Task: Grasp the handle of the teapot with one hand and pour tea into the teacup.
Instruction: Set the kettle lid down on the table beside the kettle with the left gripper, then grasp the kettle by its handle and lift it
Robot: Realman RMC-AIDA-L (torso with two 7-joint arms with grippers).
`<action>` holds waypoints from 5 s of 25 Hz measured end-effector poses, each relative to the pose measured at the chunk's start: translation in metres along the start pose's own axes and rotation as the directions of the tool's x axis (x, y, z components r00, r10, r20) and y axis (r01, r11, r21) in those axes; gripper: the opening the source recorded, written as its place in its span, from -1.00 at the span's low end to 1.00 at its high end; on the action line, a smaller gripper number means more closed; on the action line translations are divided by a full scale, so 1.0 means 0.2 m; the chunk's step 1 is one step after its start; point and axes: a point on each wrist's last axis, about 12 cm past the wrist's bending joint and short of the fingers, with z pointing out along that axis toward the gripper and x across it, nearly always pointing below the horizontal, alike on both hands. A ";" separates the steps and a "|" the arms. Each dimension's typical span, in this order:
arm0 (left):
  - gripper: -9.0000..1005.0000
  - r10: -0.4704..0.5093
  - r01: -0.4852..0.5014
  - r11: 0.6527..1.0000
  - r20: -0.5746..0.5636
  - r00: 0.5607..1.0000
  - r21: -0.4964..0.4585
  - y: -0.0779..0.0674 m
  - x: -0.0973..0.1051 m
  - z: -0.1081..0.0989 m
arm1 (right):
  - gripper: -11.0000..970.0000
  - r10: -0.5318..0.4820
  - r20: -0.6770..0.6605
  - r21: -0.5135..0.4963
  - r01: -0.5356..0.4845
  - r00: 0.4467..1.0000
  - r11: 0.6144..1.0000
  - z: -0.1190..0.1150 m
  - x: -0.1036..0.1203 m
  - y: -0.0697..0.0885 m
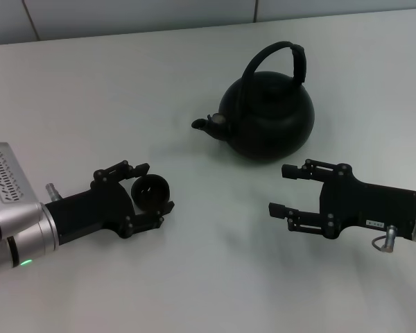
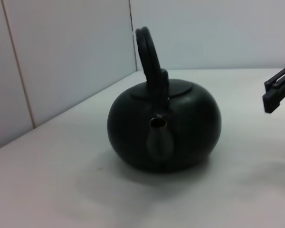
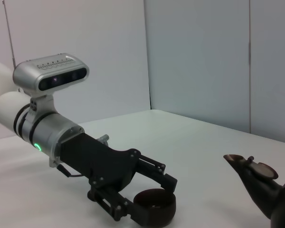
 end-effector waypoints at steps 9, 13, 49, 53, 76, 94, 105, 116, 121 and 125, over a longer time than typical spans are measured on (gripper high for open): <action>0.61 -0.012 0.017 1.000 0.258 0.966 -0.015 0.00 -0.09 -0.20 | 0.49 0.004 -0.001 0.002 -0.004 1.000 1.000 -0.01 0.01 0.01; 0.61 -0.016 0.040 0.997 0.345 0.938 -0.063 0.00 -0.10 -0.39 | 0.49 0.005 0.000 0.001 -0.005 1.000 1.000 -0.01 0.01 0.01; 0.61 -0.077 0.081 0.994 0.064 0.995 -0.067 -0.15 0.17 -0.80 | 0.49 0.000 0.143 0.163 -0.023 0.990 0.986 -0.06 0.05 0.05; 0.61 -0.081 0.085 0.994 0.064 0.995 -0.069 -0.15 0.17 -0.80 | 0.49 -0.023 0.285 0.394 -0.096 0.958 0.914 -0.08 0.10 0.11; 0.61 -0.087 0.094 0.992 0.090 0.992 -0.079 -0.15 0.15 -0.78 | 0.49 -0.033 0.240 0.616 -0.126 0.970 0.778 0.08 0.07 -0.10; 0.61 -0.093 0.105 0.989 0.116 0.989 -0.101 -0.15 0.15 -0.79 | 0.49 -0.011 0.128 0.555 -0.063 0.992 0.830 0.28 -0.07 -0.31; 0.61 -0.094 0.106 0.990 0.127 0.987 -0.097 -0.16 0.14 -0.78 | 0.47 -0.009 0.126 0.559 -0.064 0.992 0.826 0.28 -0.07 -0.32; 0.61 -0.100 0.114 0.988 0.132 0.986 -0.104 -0.17 0.15 -0.78 | -0.22 -0.015 0.119 0.558 -0.055 0.993 0.828 0.29 -0.08 -0.33; 0.61 -0.100 0.114 0.988 0.131 0.986 -0.105 -0.17 0.15 -0.78 | -0.61 -0.015 0.114 0.558 -0.052 0.993 0.828 0.30 -0.09 -0.33; 0.61 -0.100 0.114 0.988 0.131 0.986 -0.105 -0.17 0.15 -0.78 | -0.79 -0.019 0.129 0.550 -0.056 0.991 0.833 0.31 -0.10 -0.33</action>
